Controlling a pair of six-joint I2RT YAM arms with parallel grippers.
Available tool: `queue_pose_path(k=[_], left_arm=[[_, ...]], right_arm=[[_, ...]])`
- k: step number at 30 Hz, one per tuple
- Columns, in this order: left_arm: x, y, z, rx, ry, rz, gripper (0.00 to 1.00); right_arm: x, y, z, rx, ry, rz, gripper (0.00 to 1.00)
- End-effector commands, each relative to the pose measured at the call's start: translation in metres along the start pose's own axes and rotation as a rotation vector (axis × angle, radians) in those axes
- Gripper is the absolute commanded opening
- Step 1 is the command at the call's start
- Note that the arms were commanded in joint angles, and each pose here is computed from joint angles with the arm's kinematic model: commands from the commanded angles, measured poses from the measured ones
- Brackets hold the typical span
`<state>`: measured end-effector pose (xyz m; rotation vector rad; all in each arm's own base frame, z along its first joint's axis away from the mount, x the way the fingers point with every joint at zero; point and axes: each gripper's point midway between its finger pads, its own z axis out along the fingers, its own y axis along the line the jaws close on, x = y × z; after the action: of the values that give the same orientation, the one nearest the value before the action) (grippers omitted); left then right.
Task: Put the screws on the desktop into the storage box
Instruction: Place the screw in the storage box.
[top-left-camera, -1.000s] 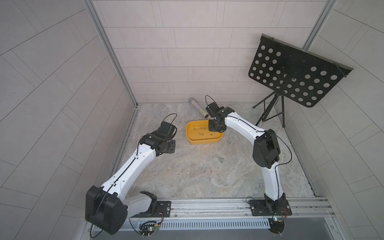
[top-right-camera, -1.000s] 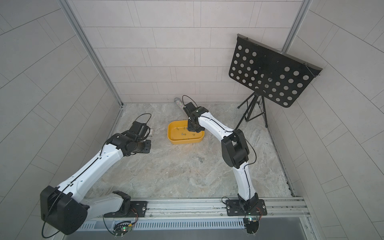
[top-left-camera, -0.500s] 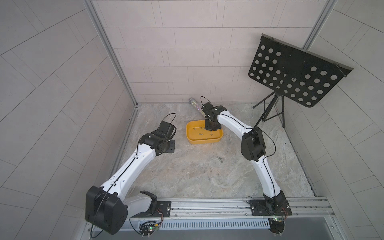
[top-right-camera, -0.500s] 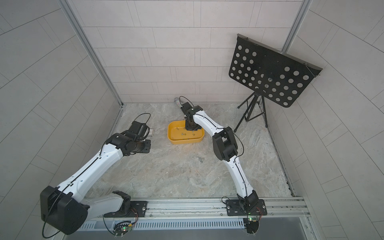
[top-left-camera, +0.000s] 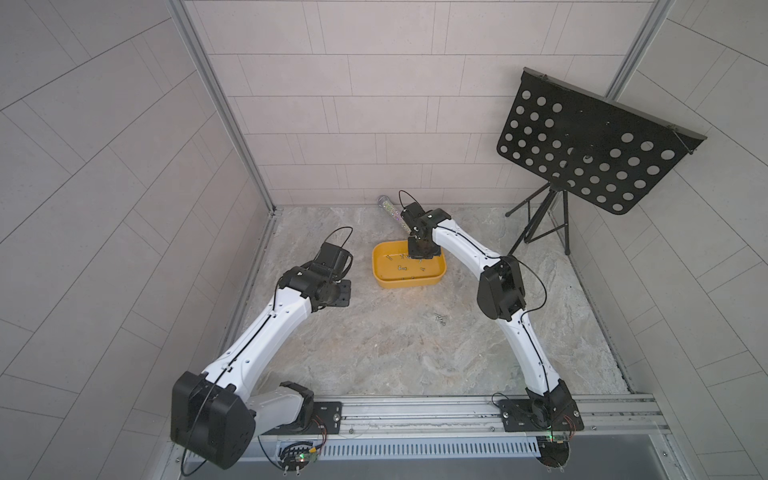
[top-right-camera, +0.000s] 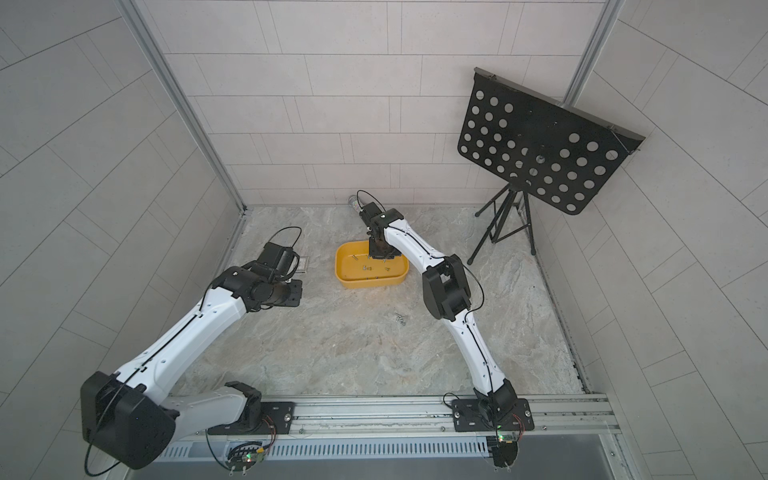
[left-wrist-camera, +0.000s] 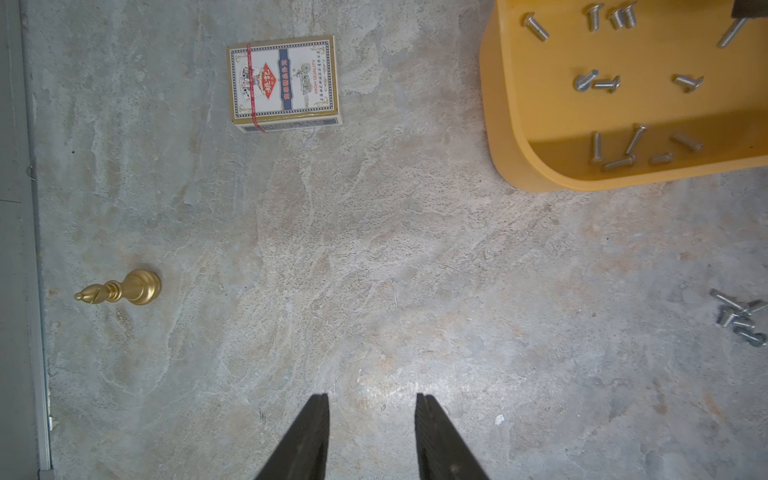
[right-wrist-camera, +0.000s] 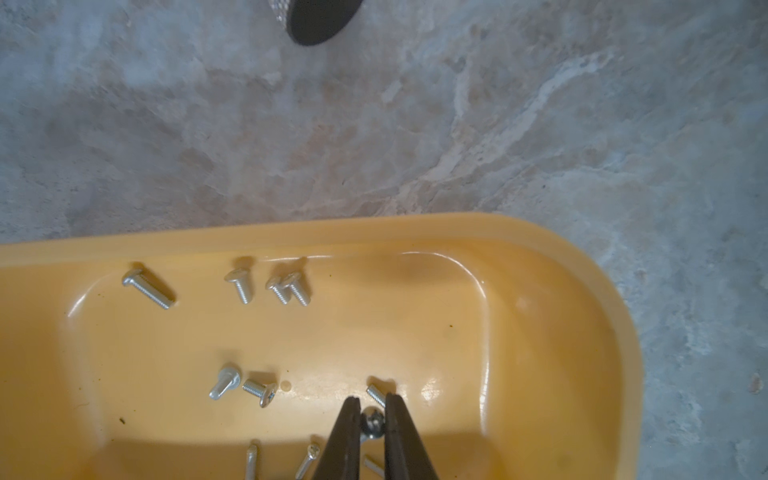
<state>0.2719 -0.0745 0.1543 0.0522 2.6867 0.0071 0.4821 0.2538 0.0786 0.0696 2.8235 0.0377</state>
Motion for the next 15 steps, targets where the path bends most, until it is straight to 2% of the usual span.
queue_pose_path(k=[1,5,11,15], left_arm=[[0.003,0.004,0.003,-0.011,0.01,0.0,0.42],[0.003,0.005,0.003,-0.015,0.009,0.0,0.42],[0.002,0.006,0.002,-0.023,0.004,-0.003,0.42],[0.002,0.008,0.002,-0.029,0.003,-0.007,0.42]], right_arm=[[0.006,-0.006,0.003,0.03,0.033,-0.013,0.22],[0.004,-0.005,-0.011,0.017,0.017,-0.016,0.24],[0.003,-0.003,-0.07,-0.022,-0.069,-0.057,0.24],[0.022,-0.014,-0.101,-0.065,-0.115,-0.069,0.24]])
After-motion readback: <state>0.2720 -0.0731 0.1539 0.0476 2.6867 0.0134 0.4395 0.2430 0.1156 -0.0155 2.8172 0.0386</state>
